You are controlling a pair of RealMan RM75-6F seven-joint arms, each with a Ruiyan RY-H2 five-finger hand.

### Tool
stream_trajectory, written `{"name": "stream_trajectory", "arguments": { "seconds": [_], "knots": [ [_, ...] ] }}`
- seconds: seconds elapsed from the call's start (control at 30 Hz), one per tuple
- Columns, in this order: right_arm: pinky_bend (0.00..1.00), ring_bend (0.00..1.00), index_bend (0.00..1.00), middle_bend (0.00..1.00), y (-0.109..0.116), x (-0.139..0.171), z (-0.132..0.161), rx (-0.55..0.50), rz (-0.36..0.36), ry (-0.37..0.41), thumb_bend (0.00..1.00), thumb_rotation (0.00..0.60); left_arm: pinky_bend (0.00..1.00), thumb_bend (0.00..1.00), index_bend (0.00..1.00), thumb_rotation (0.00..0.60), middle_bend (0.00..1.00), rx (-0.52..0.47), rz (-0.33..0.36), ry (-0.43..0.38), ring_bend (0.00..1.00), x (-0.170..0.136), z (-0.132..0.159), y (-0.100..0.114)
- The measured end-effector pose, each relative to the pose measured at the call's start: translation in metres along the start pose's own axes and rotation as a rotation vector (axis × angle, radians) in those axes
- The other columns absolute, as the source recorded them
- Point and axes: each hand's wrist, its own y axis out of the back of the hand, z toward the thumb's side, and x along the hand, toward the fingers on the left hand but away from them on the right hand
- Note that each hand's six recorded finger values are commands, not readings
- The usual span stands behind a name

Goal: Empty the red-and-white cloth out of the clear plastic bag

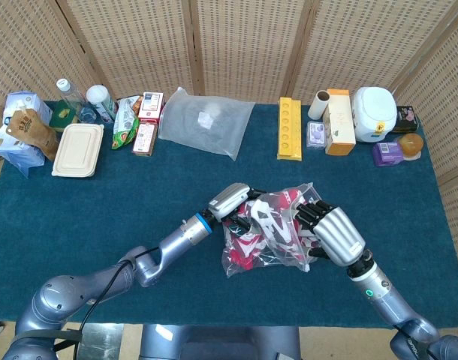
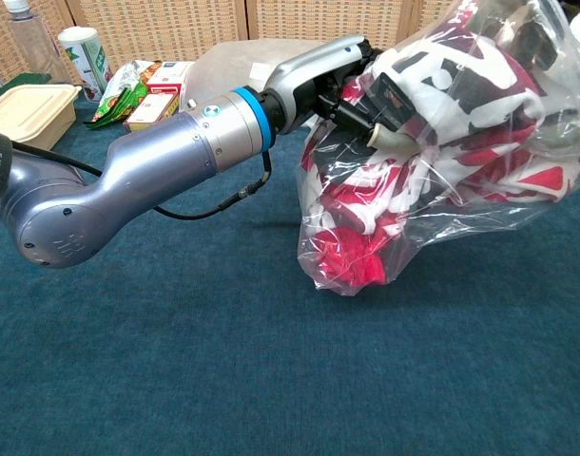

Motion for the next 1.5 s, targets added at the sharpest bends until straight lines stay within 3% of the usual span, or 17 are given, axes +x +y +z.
{"name": "stream_trajectory", "arguments": {
  "seconds": [0.23, 0.33, 0.5, 0.7, 1.17, 1.33, 1.43, 1.5],
  "knots": [
    [0.48, 0.48, 0.32, 0.33, 0.000, 0.000, 0.003, -0.019, -0.040, 0.033, 0.13, 0.595, 0.60, 0.16, 0.81, 0.600, 0.63, -0.020, -0.020, 0.019, 0.61, 0.004, -0.001, -0.002],
    [0.52, 0.51, 0.38, 0.35, -0.002, -0.003, 0.005, -0.022, -0.040, 0.041, 0.13, 0.600, 0.60, 0.16, 0.81, 0.600, 0.63, -0.032, -0.027, 0.020, 0.61, 0.006, 0.001, -0.006],
    [0.65, 0.65, 0.51, 0.45, -0.006, -0.010, 0.008, -0.025, -0.045, 0.043, 0.19, 0.600, 0.60, 0.16, 0.81, 0.600, 0.63, -0.035, -0.036, 0.014, 0.61, 0.010, 0.005, -0.009],
    [0.82, 0.81, 0.60, 0.59, -0.010, -0.018, 0.009, -0.025, -0.045, 0.040, 0.28, 0.600, 0.59, 0.16, 0.81, 0.600, 0.63, -0.040, -0.039, 0.014, 0.61, 0.011, 0.007, -0.012],
    [0.90, 0.86, 0.62, 0.65, -0.003, -0.016, 0.009, -0.075, -0.107, 0.016, 0.42, 0.600, 0.56, 0.16, 0.81, 0.600, 0.63, -0.034, -0.042, 0.028, 0.60, 0.010, 0.004, -0.015],
    [0.91, 0.87, 0.62, 0.67, -0.005, -0.014, 0.008, -0.090, -0.098, -0.012, 0.46, 0.600, 0.53, 0.16, 0.71, 0.600, 0.62, -0.004, -0.059, 0.031, 0.56, 0.009, 0.004, -0.015],
    [0.92, 0.88, 0.62, 0.68, -0.006, -0.013, 0.007, -0.101, -0.095, -0.035, 0.48, 0.600, 0.49, 0.16, 0.57, 0.600, 0.57, 0.031, -0.076, 0.042, 0.51, 0.007, 0.001, -0.013],
    [0.93, 0.89, 0.62, 0.69, -0.007, -0.012, 0.007, -0.108, -0.088, -0.048, 0.48, 0.600, 0.42, 0.16, 0.43, 0.600, 0.51, 0.042, -0.093, 0.051, 0.42, 0.006, 0.000, -0.012]
  ]
}}
